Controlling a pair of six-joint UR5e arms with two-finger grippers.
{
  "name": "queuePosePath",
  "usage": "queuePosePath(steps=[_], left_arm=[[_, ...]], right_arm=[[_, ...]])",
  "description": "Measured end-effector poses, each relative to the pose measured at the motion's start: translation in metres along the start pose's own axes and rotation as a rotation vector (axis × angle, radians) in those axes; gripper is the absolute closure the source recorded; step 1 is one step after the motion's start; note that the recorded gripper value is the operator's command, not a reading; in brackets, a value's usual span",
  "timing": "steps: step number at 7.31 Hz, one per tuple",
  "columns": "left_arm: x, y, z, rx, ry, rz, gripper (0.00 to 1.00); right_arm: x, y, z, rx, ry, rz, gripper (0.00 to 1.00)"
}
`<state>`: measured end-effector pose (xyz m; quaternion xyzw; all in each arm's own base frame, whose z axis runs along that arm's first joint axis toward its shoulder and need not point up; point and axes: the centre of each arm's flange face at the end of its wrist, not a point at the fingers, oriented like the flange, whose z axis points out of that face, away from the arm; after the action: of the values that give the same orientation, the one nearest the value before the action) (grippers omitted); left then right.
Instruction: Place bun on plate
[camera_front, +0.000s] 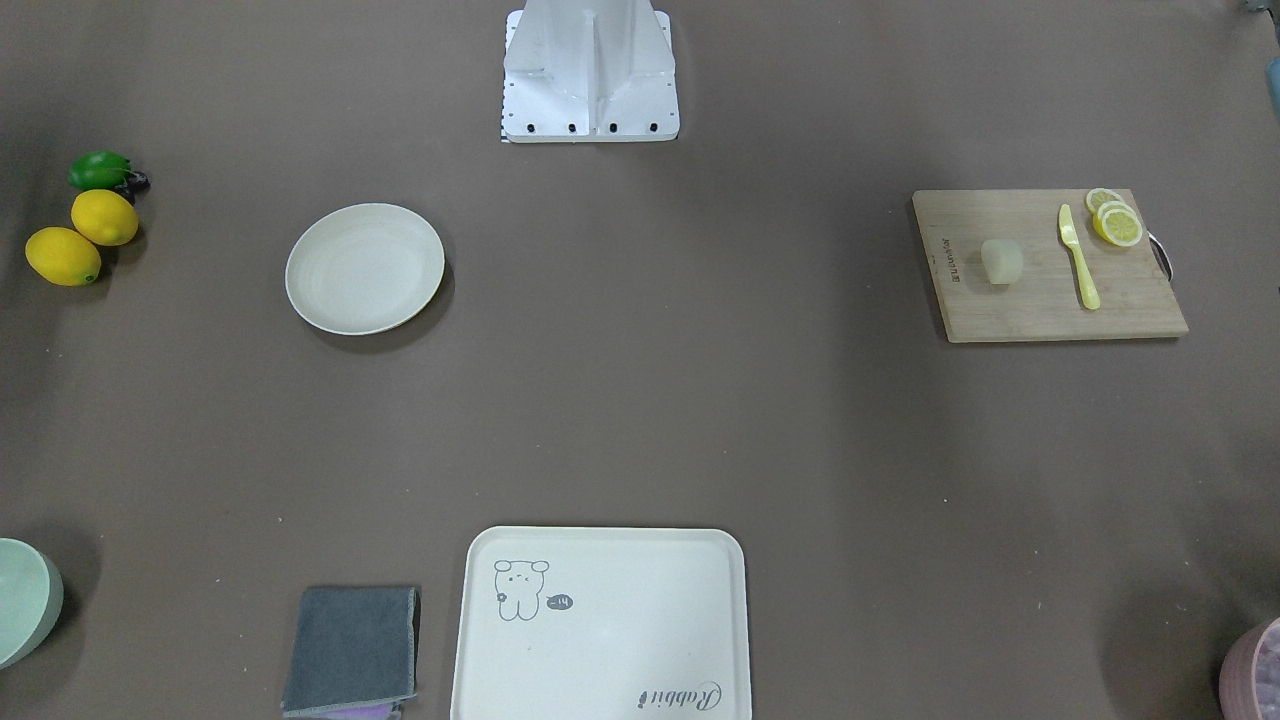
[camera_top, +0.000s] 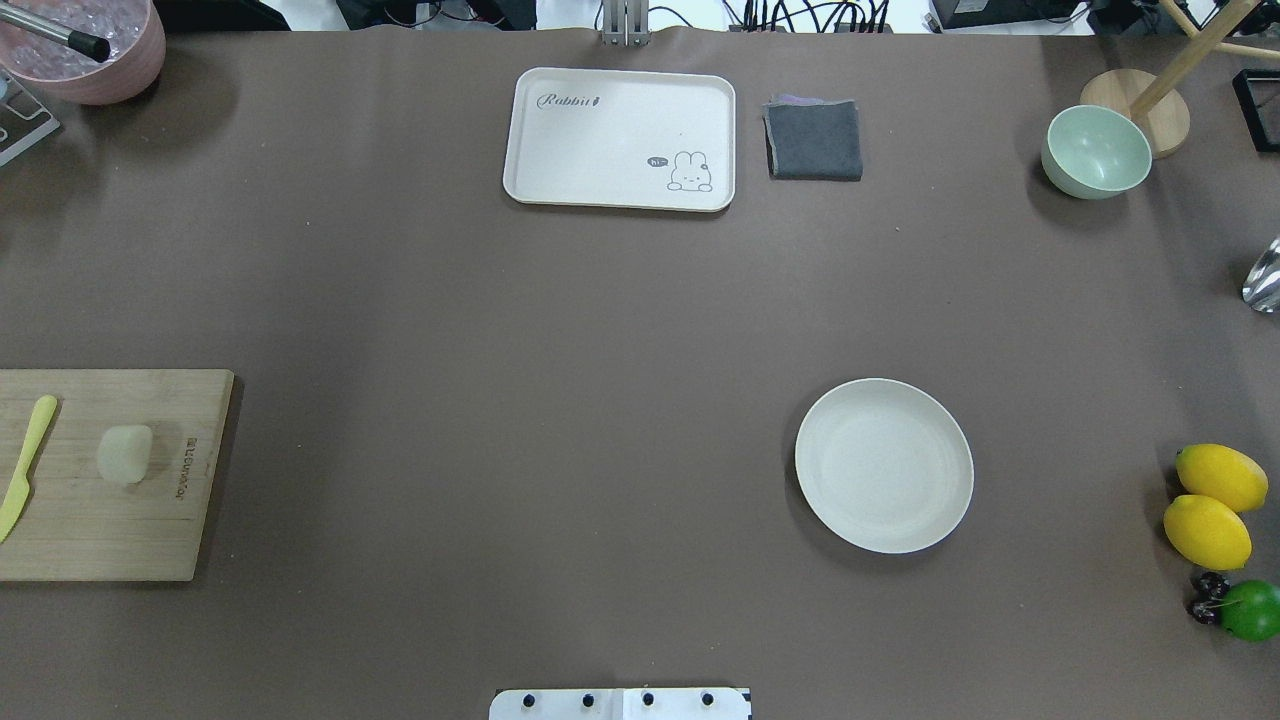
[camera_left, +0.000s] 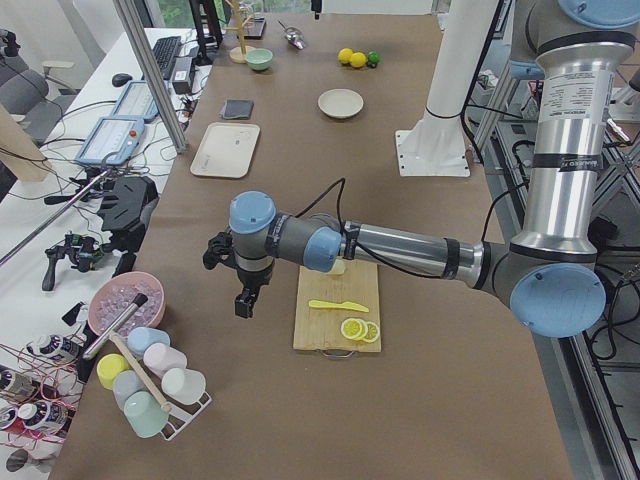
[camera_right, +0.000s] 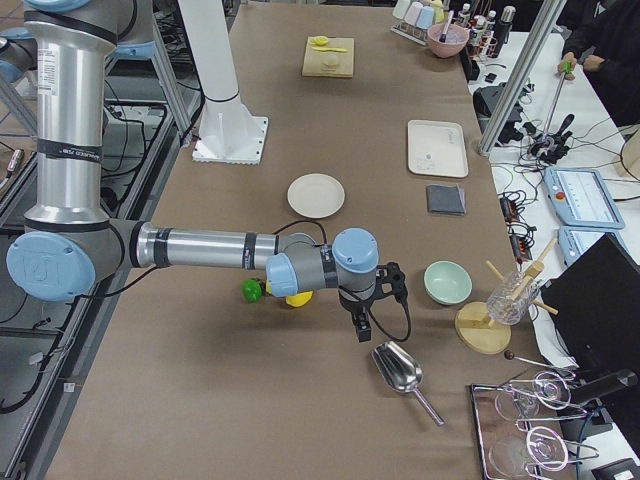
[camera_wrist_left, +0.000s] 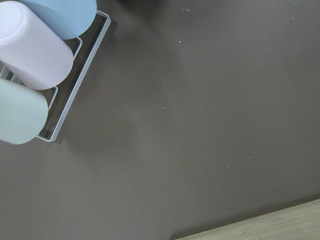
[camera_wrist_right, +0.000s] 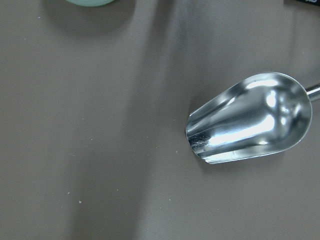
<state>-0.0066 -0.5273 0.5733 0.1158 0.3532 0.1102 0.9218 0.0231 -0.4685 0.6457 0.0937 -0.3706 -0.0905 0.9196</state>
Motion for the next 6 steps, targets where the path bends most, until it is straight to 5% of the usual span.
queuePosePath(steps=[6], left_arm=[[0.0072,0.0012,0.0086,-0.015,0.005,-0.026,0.03]], right_arm=[[-0.0004,-0.0006,-0.0006,0.002,0.001,-0.002,0.00]])
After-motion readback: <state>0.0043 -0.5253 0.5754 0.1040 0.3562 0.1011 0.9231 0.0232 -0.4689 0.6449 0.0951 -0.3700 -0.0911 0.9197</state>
